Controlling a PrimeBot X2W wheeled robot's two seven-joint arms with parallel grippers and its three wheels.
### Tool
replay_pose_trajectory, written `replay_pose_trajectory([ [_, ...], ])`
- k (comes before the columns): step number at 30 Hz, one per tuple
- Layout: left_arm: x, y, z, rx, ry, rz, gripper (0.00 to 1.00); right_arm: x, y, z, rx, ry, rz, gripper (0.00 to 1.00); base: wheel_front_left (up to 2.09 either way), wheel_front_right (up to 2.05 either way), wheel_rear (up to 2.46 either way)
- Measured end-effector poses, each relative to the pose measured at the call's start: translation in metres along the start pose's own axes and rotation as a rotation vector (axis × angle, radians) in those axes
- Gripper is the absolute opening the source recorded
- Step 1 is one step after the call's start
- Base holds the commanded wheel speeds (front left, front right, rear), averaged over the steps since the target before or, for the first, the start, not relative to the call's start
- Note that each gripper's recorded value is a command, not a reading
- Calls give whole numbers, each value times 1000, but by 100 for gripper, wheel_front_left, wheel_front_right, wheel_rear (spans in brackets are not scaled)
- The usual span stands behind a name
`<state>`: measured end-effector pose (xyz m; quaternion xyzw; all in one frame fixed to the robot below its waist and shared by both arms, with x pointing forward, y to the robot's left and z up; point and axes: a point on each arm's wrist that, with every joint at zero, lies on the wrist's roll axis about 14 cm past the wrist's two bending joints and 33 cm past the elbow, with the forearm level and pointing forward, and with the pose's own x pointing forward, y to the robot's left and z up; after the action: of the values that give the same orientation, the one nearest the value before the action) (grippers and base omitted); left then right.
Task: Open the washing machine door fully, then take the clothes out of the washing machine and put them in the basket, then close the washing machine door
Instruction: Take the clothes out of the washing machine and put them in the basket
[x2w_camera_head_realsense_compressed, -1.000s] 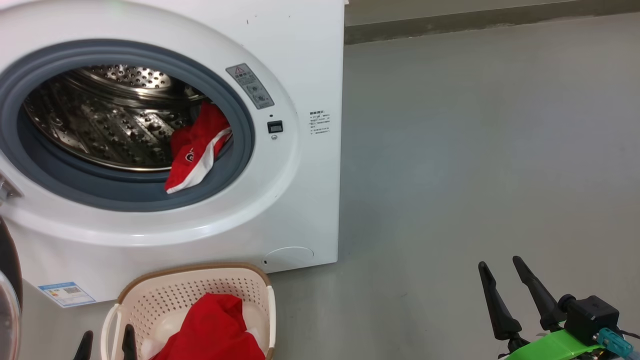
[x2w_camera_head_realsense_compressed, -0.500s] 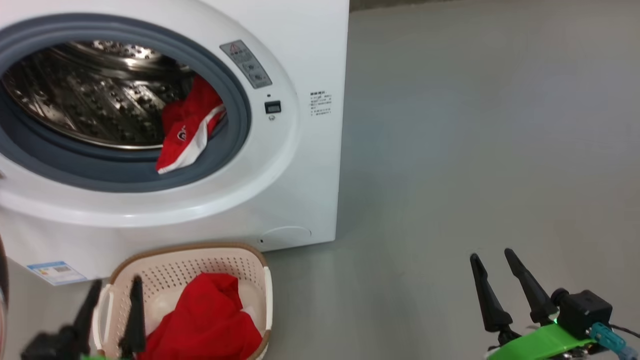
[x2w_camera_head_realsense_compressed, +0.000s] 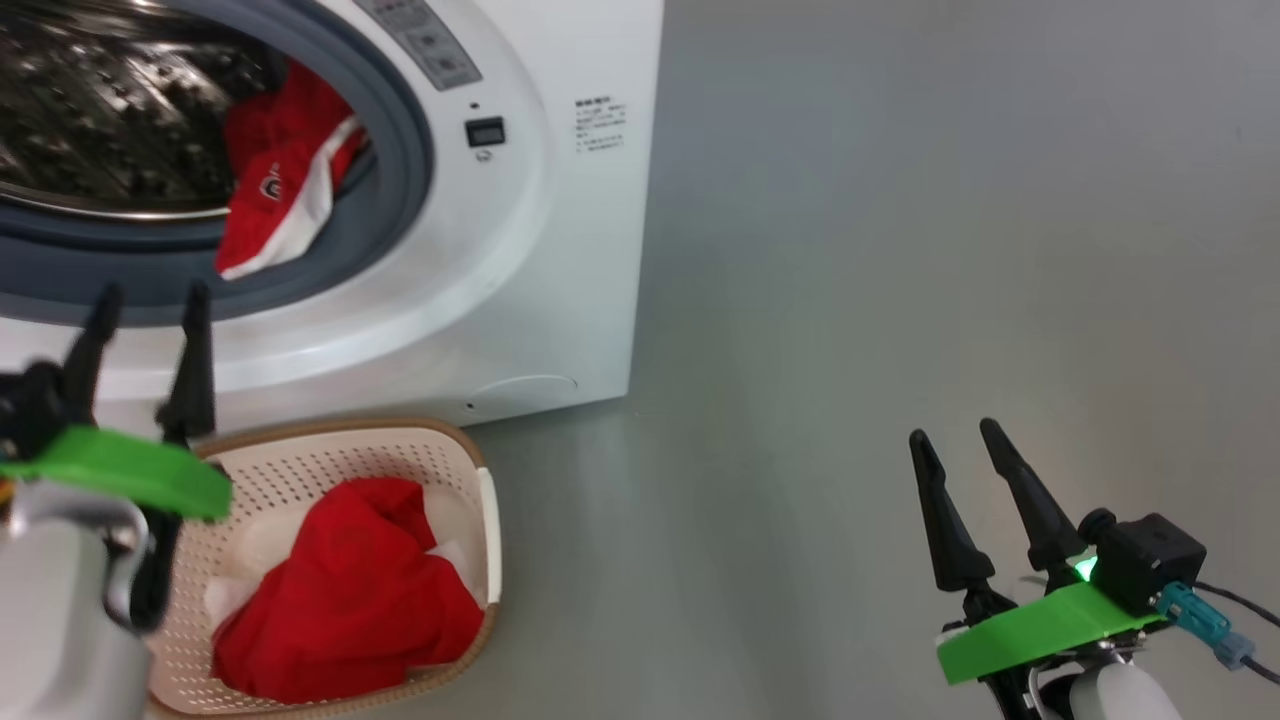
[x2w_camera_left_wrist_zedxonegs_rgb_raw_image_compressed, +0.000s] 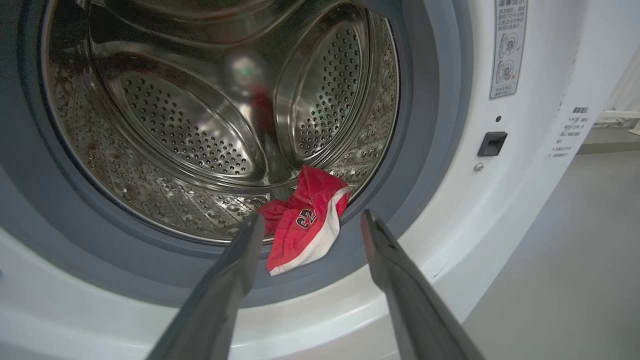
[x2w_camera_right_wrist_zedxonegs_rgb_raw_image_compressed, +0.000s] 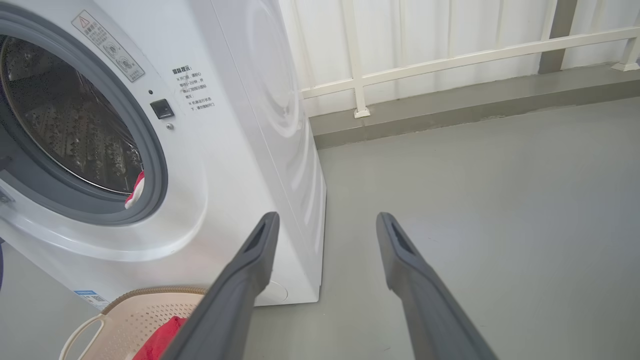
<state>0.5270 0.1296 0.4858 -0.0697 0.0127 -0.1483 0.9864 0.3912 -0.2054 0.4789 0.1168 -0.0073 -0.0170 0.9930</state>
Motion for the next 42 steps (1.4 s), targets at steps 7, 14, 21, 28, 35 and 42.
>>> replay_pose_trajectory([
  [7,53,2,-17,27,92,-46,100,11,-9,-7,-12,16,-26,100,0,0,0],
  [14,86,2,-61,57,241,-81,100,26,-11,-17,-6,38,-25,100,0,0,0],
  [21,110,3,-92,86,329,-111,100,34,-19,-25,11,51,-48,100,0,0,0],
  [28,128,2,-112,96,367,-138,100,31,-27,-36,10,85,-72,100,0,0,0],
  [35,137,-2,-125,107,397,-162,100,31,-36,-31,-10,75,-96,100,0,0,0],
  [42,136,-2,-123,110,392,-164,0,30,-37,-25,-11,62,-99,100,0,0,0],
])
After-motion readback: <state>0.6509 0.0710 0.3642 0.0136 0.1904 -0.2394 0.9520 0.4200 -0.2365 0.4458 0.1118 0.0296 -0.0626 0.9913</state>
